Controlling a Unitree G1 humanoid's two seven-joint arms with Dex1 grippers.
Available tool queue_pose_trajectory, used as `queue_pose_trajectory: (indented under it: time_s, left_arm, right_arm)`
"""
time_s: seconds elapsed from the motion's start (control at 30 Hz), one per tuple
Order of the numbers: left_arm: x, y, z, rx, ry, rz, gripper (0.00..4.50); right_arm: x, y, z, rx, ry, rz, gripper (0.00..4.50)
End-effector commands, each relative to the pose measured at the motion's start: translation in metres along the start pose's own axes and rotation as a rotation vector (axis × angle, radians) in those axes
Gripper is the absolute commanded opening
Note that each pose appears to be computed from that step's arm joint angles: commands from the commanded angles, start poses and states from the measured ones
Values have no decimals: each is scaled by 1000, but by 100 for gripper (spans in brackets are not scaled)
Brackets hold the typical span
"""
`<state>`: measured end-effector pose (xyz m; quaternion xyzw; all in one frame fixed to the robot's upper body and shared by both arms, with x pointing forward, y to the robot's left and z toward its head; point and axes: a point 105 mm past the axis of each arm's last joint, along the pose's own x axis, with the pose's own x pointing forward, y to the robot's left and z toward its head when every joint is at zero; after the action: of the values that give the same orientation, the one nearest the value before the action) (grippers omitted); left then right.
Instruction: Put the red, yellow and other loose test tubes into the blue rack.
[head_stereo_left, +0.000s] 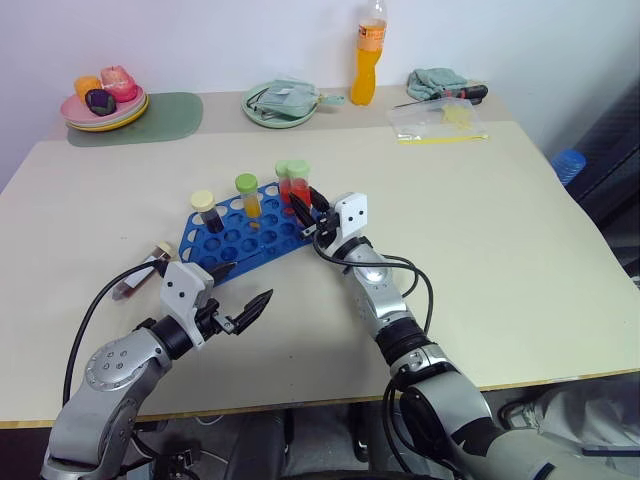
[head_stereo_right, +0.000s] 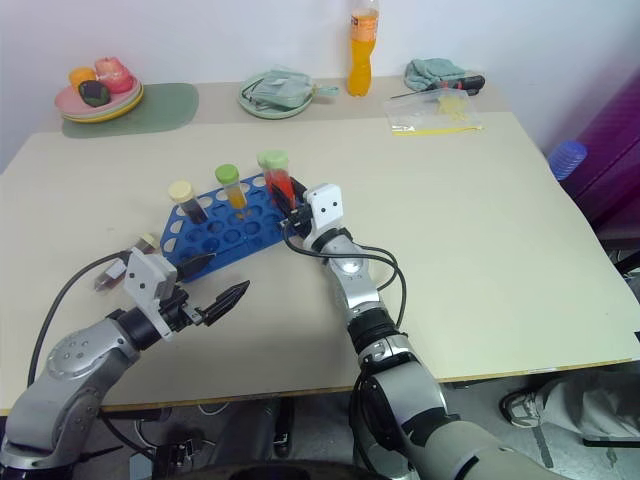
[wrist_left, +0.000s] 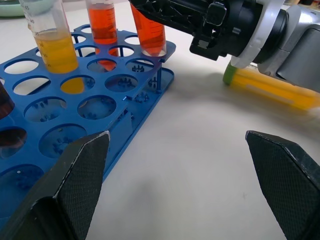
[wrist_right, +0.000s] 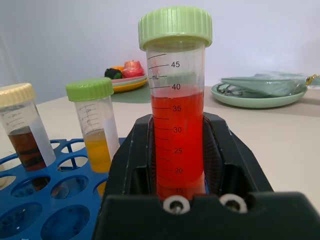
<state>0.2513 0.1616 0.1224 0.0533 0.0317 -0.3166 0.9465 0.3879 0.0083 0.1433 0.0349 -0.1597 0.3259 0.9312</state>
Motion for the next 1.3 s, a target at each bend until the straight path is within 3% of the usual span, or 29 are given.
queue_pose_trajectory:
  time_s: [0.03,0.13,0.17,0.33,0.47,0.6,0.73,0.93,1.17,1.3]
  left_arm:
    - [-3,0,14,40,-47,0,450]
    - [-3,-1,14,39,-46,-2,450]
    - [-3,-2,14,39,-46,-2,450]
    - [-5,-3,13,38,-45,1,450]
    - [-5,-5,12,32,-40,-21,450]
    - [2,-12,11,23,-40,-79,450]
    - [15,-13,9,25,-47,-132,450]
    - [20,-17,7,19,-54,-154,450]
    - [17,-23,6,6,-62,-134,450]
    - [15,-25,6,3,-64,-121,450]
  right_arm:
    - [-1,-1,4,10,-30,-12,278]
    - [0,-7,21,-24,-70,-31,424]
    - [-1,-11,28,-40,-79,-31,446]
    - [-27,-23,73,-111,-14,61,446]
    - [-73,-40,89,-132,328,139,446]
    - [-121,-43,85,-26,729,207,446]
    - [-151,-71,51,4,1085,-21,446]
    - [-128,-77,44,172,1125,-35,446]
    - [-113,-78,39,222,1179,-96,446]
    - [-121,-88,31,181,1241,-184,446]
